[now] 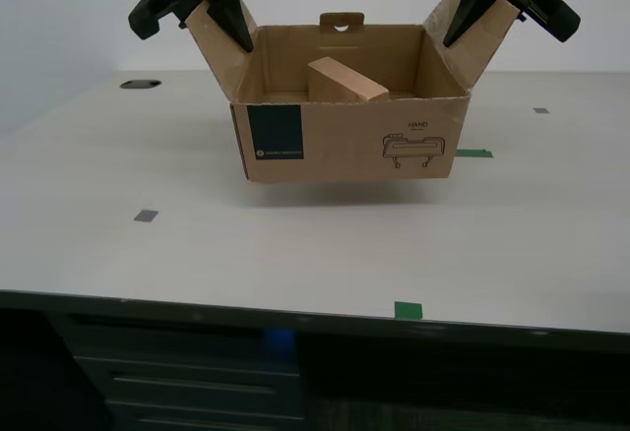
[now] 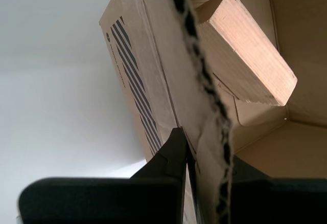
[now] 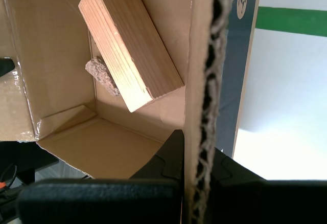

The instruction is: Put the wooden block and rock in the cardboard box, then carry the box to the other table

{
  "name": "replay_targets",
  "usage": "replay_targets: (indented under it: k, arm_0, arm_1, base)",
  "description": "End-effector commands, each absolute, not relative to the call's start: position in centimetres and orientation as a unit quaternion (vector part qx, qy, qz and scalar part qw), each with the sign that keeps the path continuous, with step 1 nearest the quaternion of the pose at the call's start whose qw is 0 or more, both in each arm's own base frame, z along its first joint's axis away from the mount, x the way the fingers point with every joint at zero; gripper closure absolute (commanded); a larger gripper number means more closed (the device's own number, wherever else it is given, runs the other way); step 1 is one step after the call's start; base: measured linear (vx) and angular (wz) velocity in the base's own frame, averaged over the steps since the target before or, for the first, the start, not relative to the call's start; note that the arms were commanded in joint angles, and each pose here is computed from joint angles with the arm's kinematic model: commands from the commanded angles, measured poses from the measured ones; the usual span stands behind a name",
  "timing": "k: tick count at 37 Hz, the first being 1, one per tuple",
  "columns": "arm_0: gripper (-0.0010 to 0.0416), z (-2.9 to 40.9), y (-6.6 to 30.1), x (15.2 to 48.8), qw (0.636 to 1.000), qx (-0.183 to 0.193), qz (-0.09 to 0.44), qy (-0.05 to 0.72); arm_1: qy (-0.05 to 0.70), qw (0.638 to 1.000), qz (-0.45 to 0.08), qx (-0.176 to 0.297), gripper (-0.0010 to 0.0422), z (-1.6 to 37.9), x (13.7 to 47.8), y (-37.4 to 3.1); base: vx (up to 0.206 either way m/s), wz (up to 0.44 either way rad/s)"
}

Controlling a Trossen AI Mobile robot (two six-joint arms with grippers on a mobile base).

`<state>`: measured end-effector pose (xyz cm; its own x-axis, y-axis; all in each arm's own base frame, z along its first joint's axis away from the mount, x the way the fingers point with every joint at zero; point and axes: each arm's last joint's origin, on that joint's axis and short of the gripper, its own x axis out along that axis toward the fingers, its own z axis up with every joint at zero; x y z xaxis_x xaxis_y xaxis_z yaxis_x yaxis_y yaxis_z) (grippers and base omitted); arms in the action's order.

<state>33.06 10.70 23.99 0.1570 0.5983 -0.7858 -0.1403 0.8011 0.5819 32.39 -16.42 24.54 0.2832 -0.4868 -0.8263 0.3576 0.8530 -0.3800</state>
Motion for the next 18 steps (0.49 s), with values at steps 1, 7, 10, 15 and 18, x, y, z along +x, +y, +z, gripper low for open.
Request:
replay_targets:
  k: [1,7,10,15,18]
  arm_0:
    - [0.0406,24.12,10.82,33.12,0.734,0.203,0.252,0.597]
    - [0.0406,24.13,10.83,33.13,0.734,0.204,0.251,0.598]
    - [0.0406,24.13,10.86,33.12,0.733,0.205,0.250,0.598]
    - [0.0406,24.13,10.87,33.11,0.731,0.214,0.242,0.601]
    - [0.0406,24.13,10.95,33.08,0.730,0.215,0.242,0.602]
  arm_1:
    - [0.538,0.793,-0.279,-0.054,0.0413,24.75,32.15,-16.45]
    - [0.536,0.793,-0.285,-0.044,0.0413,24.80,32.09,-16.34]
    - [0.534,0.794,-0.289,-0.038,0.0413,24.81,32.10,-16.35]
    - [0.533,0.794,-0.290,-0.036,0.0413,24.80,32.11,-16.32]
    - [0.534,0.794,-0.290,-0.037,0.0413,24.80,32.09,-16.33]
  base:
    - [-0.074,0.144]
    - [-0.082,0.167]
    - [-0.095,0.185]
    - [-0.102,0.181]
    - [-0.105,0.181]
